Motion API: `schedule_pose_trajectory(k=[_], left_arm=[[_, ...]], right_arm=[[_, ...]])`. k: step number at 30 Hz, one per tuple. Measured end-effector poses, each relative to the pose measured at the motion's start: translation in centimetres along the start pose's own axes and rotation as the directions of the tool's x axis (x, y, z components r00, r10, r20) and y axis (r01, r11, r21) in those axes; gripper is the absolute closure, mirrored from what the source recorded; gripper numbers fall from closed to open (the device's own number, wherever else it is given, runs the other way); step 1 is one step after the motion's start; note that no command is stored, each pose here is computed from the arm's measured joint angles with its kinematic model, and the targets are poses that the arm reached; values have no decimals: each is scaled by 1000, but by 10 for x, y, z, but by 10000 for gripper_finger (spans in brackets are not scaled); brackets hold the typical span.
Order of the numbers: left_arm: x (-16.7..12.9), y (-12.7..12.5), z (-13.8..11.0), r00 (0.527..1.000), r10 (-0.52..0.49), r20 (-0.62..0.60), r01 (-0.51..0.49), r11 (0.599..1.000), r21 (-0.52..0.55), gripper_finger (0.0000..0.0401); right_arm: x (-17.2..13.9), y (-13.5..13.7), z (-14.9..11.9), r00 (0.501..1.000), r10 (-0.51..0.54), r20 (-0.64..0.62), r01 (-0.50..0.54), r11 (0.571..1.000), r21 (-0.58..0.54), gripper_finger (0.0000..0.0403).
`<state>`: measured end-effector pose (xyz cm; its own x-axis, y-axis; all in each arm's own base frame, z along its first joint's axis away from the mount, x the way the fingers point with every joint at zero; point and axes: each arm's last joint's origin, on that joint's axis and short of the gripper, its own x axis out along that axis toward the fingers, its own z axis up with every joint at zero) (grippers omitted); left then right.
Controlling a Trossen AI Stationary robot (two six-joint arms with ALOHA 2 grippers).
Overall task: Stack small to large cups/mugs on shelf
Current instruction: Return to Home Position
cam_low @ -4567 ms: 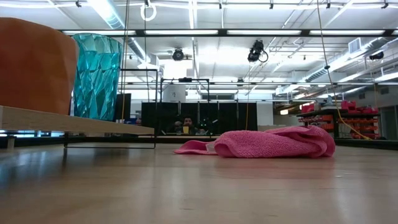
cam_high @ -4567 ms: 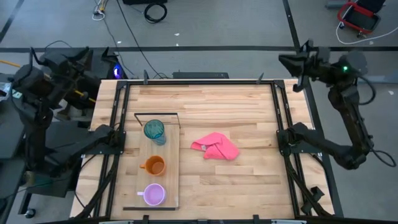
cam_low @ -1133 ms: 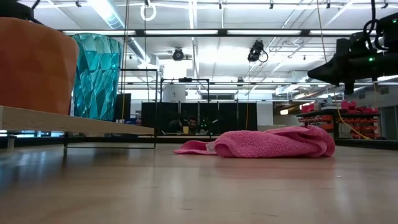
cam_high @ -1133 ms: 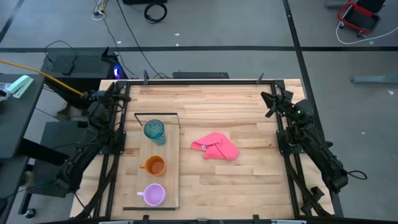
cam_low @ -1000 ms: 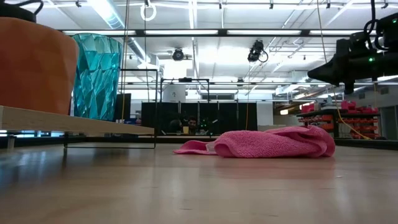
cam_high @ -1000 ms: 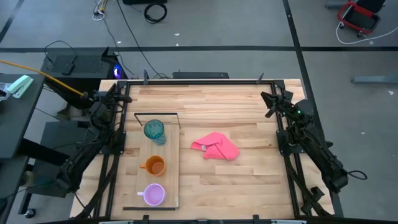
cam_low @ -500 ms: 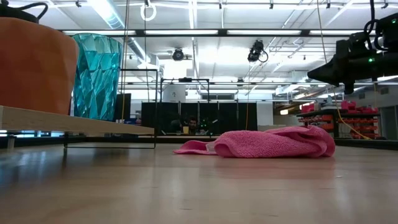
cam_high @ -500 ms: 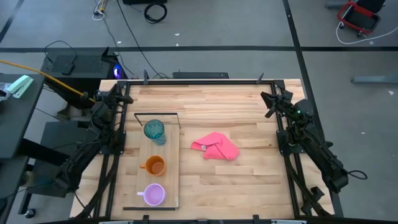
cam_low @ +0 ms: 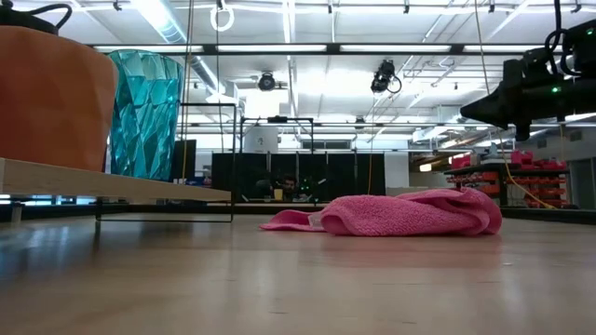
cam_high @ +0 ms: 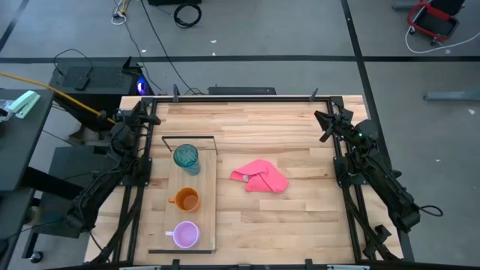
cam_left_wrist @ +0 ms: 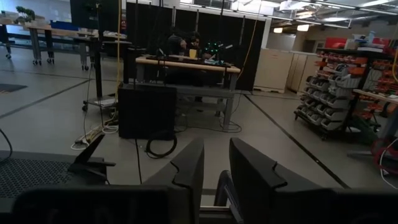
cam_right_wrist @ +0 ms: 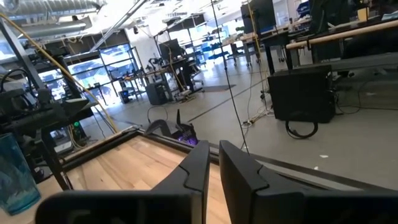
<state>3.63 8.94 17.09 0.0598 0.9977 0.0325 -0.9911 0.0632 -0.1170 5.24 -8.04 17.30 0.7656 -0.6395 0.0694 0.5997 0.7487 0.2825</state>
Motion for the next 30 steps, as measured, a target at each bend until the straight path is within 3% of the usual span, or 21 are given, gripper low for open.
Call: schedule_pose_trajectory(k=[30], left_arm=[[0, 0, -1, 1000, 1, -3, -1, 1000, 1, 314]], right_arm=[[0, 0, 0, 1000, 0, 0, 0, 1000, 0, 360]])
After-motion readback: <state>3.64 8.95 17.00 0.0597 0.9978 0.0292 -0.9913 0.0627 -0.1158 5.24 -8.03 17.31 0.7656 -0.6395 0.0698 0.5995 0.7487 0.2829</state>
